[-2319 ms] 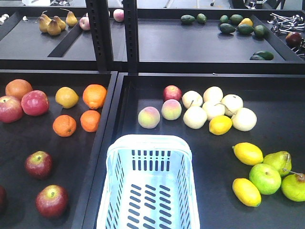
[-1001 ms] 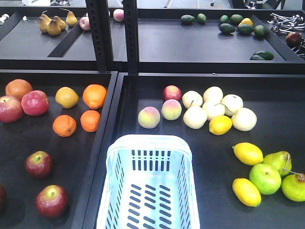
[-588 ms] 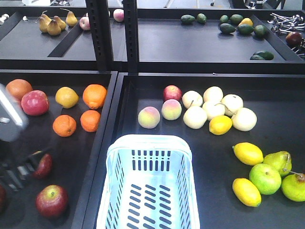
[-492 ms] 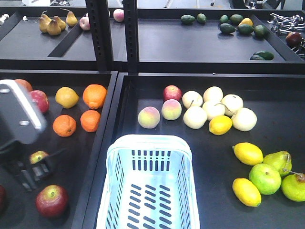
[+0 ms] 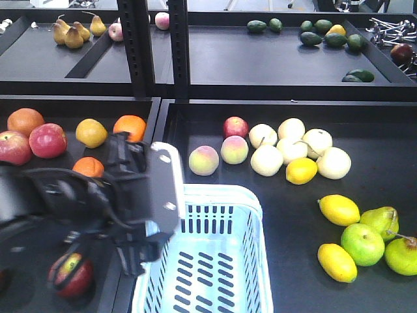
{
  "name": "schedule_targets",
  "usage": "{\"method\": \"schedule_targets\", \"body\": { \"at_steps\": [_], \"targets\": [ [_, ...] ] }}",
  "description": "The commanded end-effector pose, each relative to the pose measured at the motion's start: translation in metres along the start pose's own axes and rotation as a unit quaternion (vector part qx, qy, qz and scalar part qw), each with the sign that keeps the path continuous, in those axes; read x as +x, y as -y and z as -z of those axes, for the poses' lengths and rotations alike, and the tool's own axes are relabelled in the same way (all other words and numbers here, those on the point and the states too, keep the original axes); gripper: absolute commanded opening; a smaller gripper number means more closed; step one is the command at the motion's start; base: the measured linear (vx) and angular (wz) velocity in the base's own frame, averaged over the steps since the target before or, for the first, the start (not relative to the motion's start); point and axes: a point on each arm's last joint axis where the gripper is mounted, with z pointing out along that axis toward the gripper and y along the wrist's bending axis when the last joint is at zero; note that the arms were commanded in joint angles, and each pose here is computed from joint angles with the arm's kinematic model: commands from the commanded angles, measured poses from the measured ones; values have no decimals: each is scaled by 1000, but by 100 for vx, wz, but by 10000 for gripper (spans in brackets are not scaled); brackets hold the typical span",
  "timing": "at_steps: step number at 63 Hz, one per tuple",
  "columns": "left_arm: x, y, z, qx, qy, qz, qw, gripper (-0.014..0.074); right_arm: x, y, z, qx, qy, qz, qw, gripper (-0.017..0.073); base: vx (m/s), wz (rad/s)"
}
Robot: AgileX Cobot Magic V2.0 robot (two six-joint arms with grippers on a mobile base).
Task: Pick three apples into basket with both arms
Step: 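Reach the left gripper to the light-blue basket handle and grasp it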
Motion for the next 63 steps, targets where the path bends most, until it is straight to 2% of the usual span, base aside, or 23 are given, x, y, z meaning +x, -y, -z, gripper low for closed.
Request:
{"method": "schedule_targets", "body": {
  "at_steps": [1, 16, 31, 43, 56, 63],
  "targets": [
    [-22, -12, 2, -33, 48, -8, 998, 669, -2, 0, 0, -1, 29, 6, 1000, -9, 0, 0],
    [-40, -24, -26, -24, 42, -12, 999, 650, -2, 0, 0, -1, 29, 6, 1000, -9, 0, 0],
    [-46, -25, -57, -2, 14, -24, 1000, 616, -2, 0, 0, -1, 29, 6, 1000, -9, 0, 0],
    [-43, -25, -72, 3, -17, -60, 998, 569, -2, 0, 0, -1, 29, 6, 1000, -9, 0, 0],
    [-43, -25, -71, 5, -20, -59, 998, 510, -2, 0, 0, -1, 29, 6, 1000, -9, 0, 0],
    [-43, -25, -71, 4, -19, -58, 998, 442, -2, 0, 0, -1, 29, 6, 1000, -9, 0, 0]
  ]
}}
